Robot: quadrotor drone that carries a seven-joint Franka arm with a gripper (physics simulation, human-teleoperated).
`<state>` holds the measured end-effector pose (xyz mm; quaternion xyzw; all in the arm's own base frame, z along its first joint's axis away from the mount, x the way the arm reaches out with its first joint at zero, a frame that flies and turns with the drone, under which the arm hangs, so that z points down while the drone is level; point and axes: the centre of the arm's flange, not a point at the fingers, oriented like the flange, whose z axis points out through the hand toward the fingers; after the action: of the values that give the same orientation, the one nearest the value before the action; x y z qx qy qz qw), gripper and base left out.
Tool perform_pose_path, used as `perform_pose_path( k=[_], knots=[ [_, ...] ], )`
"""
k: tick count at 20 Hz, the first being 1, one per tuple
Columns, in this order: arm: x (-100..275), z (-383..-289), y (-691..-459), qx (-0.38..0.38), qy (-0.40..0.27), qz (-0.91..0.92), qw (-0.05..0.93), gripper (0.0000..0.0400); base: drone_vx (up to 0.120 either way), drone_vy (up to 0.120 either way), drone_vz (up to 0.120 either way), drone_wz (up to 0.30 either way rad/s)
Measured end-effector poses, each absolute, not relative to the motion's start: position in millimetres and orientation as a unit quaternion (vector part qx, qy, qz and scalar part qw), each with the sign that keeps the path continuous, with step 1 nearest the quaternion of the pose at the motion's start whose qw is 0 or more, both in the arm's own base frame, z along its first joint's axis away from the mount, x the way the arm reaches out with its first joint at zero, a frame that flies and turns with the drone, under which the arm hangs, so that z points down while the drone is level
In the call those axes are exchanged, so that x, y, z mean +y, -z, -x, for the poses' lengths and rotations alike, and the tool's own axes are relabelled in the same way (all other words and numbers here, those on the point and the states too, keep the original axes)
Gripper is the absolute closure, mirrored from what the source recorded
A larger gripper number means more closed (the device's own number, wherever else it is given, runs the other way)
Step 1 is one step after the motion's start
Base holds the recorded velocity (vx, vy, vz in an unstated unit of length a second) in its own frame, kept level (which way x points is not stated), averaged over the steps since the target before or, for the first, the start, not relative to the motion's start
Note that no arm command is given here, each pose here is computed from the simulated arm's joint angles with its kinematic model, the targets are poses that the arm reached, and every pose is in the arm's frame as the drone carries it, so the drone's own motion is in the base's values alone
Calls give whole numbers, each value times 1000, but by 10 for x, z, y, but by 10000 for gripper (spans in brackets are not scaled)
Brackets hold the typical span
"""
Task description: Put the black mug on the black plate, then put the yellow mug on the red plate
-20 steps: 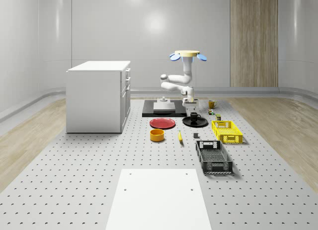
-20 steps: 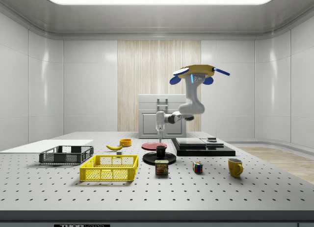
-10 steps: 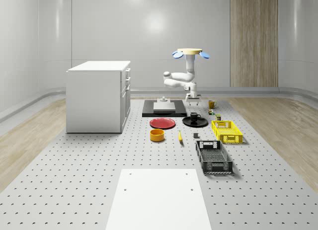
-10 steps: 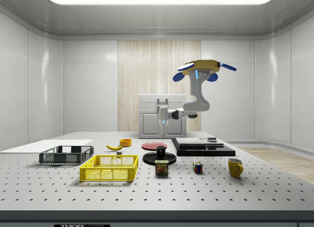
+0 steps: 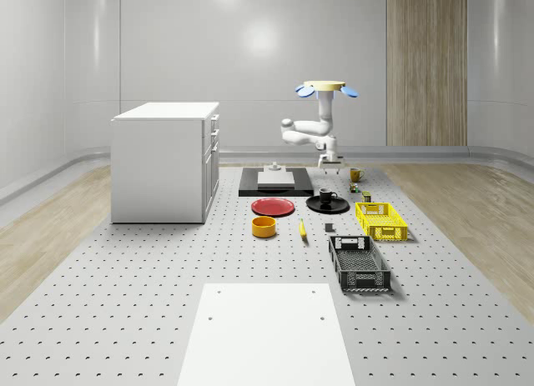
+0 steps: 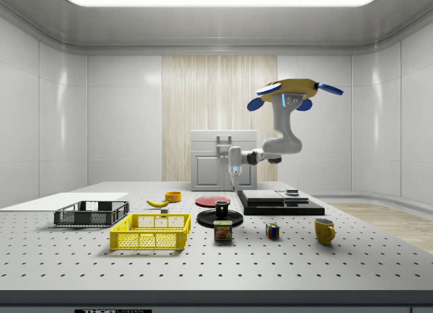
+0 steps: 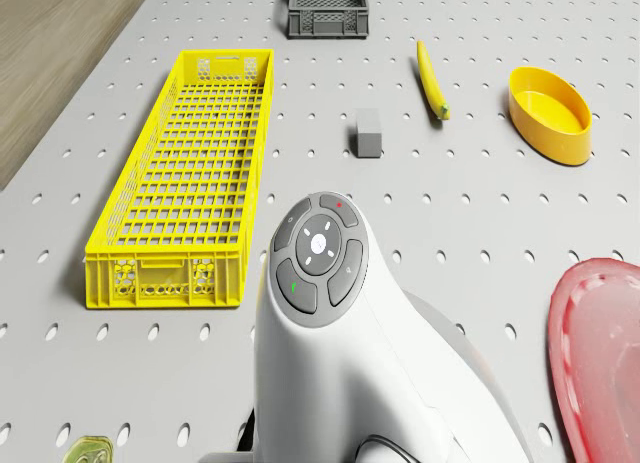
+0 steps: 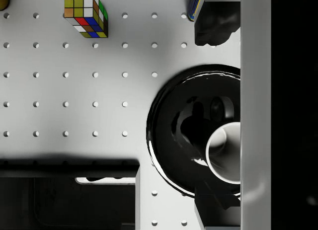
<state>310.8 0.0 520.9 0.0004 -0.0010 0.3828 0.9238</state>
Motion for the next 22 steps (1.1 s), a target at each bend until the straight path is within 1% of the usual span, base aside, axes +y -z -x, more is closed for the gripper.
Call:
perform_pose_path(
  k=[22],
  knots=[
    [0, -3108, -5207, -1, -383, 0, 924, 0, -120, 120, 0, 0]
  ],
)
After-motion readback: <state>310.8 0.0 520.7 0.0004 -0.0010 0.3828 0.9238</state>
